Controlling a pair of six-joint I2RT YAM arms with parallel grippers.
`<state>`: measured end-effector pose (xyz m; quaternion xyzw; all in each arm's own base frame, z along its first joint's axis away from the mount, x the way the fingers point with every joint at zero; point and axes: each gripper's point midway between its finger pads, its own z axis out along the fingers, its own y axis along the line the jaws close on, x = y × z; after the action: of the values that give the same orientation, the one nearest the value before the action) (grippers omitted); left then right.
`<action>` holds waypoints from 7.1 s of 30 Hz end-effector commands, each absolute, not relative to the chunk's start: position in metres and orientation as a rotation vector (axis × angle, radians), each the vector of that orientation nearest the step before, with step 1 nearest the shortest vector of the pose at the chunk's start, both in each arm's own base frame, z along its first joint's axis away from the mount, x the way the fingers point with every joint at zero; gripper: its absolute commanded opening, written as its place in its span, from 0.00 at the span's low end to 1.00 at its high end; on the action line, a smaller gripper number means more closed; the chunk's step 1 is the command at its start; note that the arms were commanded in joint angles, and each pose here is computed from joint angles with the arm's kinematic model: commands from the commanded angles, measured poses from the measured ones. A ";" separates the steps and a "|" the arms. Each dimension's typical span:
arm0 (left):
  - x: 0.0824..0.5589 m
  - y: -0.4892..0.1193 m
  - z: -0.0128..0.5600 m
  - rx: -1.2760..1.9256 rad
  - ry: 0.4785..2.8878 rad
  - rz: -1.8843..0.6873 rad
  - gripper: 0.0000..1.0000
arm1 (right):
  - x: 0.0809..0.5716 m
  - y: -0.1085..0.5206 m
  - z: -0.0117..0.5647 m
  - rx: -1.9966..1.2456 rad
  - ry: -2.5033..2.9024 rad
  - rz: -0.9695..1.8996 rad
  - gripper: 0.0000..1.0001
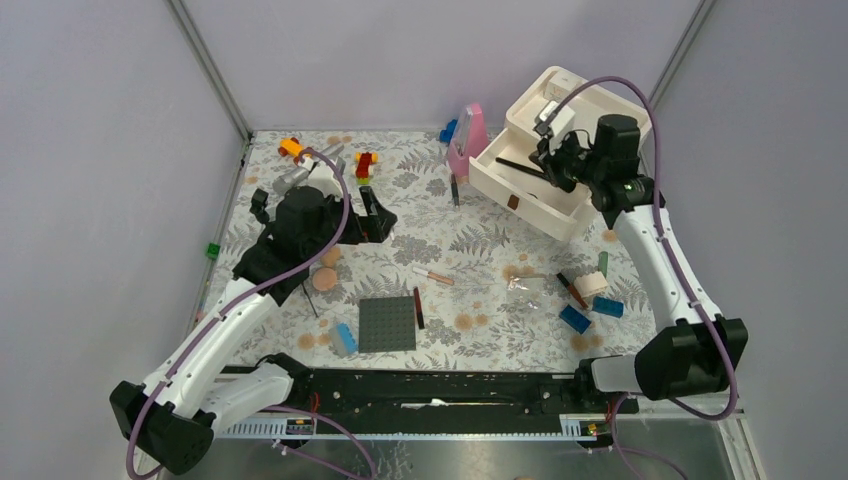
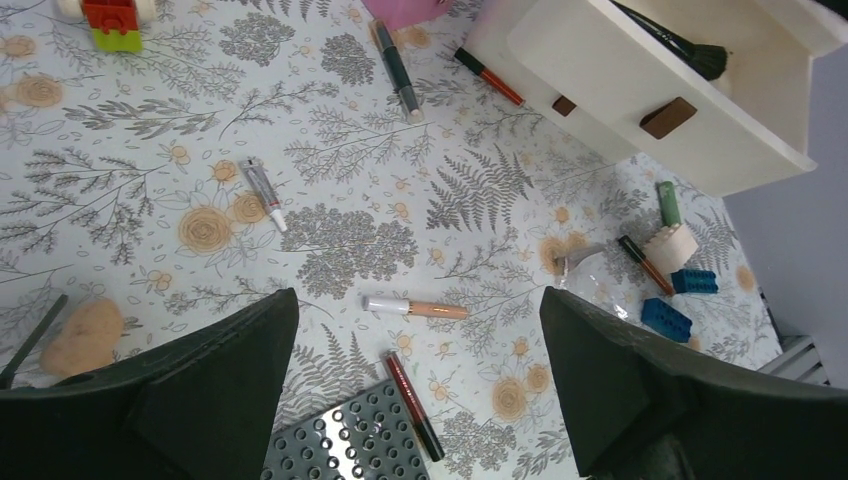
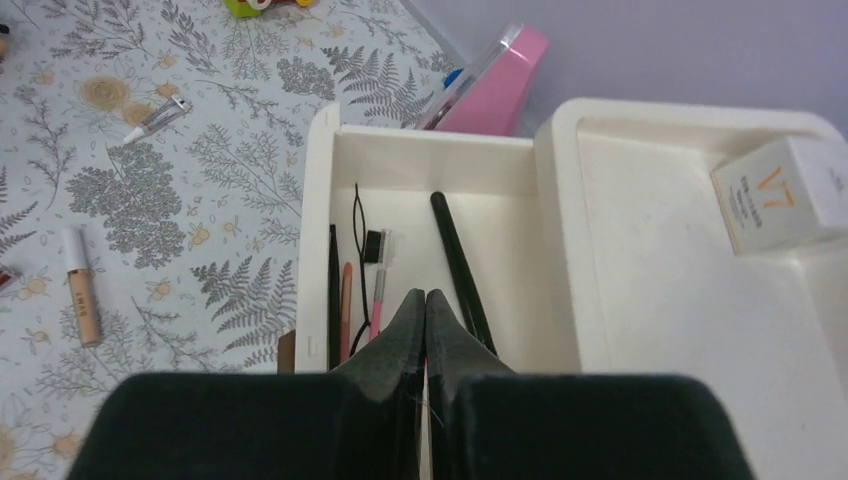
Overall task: Organize the makeup
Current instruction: Place the makeup brush in the drawer, then close the drawer in the storage box.
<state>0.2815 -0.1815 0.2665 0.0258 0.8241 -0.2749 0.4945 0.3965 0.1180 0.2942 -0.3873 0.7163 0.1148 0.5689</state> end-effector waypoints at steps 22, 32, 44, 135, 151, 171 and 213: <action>0.291 -0.149 0.254 -0.089 2.053 -0.458 0.99 | 0.341 0.110 0.407 -0.147 1.647 0.524 0.41; 0.293 -0.156 0.255 -0.067 2.045 -0.491 0.99 | 0.310 0.086 0.372 0.053 1.747 0.478 0.55; 0.294 -0.191 0.264 0.028 2.015 -0.595 0.99 | 0.300 0.023 0.321 0.323 1.883 0.134 0.59; 0.228 -0.449 0.079 0.281 2.295 -1.073 0.93 | 0.218 0.022 0.205 0.552 2.077 0.213 0.57; 0.276 -0.425 0.165 0.323 1.977 -0.930 0.99 | 0.335 -0.027 0.334 0.581 1.827 -0.099 0.68; 0.315 -0.430 0.193 0.337 1.871 -0.948 0.90 | 0.447 -0.110 0.311 0.766 1.885 -0.021 0.69; 0.392 -0.505 0.244 0.395 1.748 -1.023 0.96 | 0.487 -0.096 0.250 0.674 2.092 0.074 0.00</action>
<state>0.3766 -0.4865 0.1682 0.1721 0.7929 -0.3737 0.4494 0.4874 -0.1335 0.2522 0.2821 0.8371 -0.0495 0.4661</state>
